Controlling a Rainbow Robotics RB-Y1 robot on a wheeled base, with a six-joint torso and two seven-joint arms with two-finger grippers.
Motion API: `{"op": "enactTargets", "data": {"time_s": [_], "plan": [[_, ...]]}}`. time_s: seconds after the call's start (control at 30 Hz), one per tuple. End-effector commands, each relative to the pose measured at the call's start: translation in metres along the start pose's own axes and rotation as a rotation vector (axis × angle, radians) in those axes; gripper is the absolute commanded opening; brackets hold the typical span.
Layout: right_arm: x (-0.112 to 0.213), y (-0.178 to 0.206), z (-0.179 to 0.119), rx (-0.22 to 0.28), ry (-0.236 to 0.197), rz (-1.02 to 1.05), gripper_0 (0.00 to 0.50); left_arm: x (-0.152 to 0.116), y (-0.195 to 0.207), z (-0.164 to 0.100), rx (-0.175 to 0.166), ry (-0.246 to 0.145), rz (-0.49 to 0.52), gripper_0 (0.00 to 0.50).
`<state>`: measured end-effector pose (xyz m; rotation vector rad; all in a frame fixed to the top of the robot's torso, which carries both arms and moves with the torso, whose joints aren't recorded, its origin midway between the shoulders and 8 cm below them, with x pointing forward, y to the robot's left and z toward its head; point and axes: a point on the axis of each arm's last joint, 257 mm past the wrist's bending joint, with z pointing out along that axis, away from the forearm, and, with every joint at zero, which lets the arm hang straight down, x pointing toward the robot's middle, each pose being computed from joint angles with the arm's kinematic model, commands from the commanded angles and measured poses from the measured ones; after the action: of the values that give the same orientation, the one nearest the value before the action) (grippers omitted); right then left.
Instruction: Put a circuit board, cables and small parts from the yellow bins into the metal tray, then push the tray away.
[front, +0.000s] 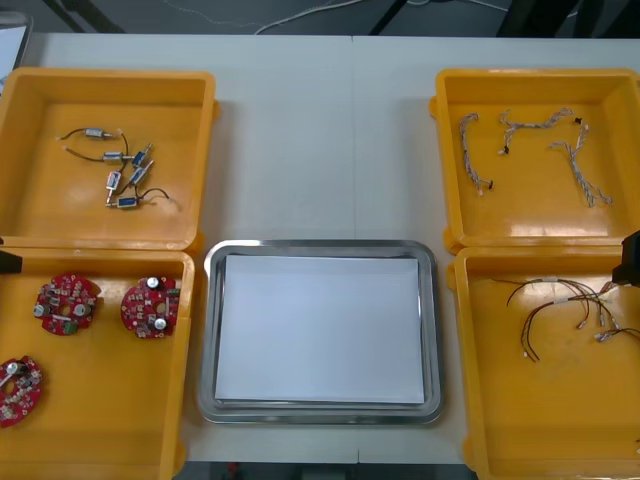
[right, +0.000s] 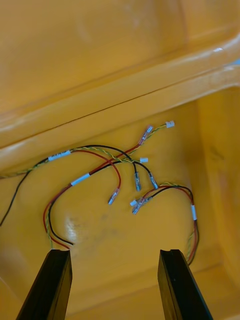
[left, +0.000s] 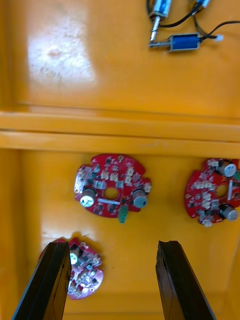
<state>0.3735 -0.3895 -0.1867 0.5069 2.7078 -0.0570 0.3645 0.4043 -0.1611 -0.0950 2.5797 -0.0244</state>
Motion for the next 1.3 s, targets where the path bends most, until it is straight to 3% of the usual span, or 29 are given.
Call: {"op": "enactTargets", "data": {"time_s": [0.03, 0.17, 0.3, 0.43, 0.57, 0.73, 0.87, 1.1, 1.3], "plan": [[0.0, -0.009, 0.009, -0.017, -0.027, 0.165, 0.5, 0.023, 0.016, -0.003, -0.025, -0.019, 0.054, 0.5], [0.001, -0.007, 0.018, -0.052, -0.044, 0.274, 0.5, 0.031, 0.021, 0.004, -0.024, -0.036, 0.041, 0.5], [0.001, -0.008, 0.028, -0.083, -0.07, 0.426, 0.5, 0.043, 0.023, 0.015, -0.004, -0.063, -0.051, 0.5], [0.004, -0.014, 0.035, -0.072, -0.075, 0.534, 0.5, 0.051, 0.02, 0.022, 0.022, -0.081, -0.138, 0.5], [0.005, -0.022, 0.041, -0.058, -0.097, 0.627, 0.5, 0.056, 0.028, 0.028, -0.007, -0.101, -0.219, 0.5], [0.008, -0.032, 0.049, -0.038, -0.122, 0.666, 0.5, 0.063, 0.029, 0.034, -0.008, -0.106, -0.324, 0.5], [0.014, -0.038, 0.057, -0.029, -0.132, 0.689, 0.5, 0.071, 0.043, 0.037, -0.066, -0.103, -0.339, 0.5], [0.025, -0.04, 0.078, -0.042, -0.089, 0.752, 0.5, 0.095, 0.066, 0.049, -0.16, -0.051, -0.368, 0.5], [0.033, -0.039, 0.087, -0.045, -0.057, 0.779, 0.5, 0.108, 0.079, 0.059, -0.191, -0.02, -0.41, 0.5]]}}
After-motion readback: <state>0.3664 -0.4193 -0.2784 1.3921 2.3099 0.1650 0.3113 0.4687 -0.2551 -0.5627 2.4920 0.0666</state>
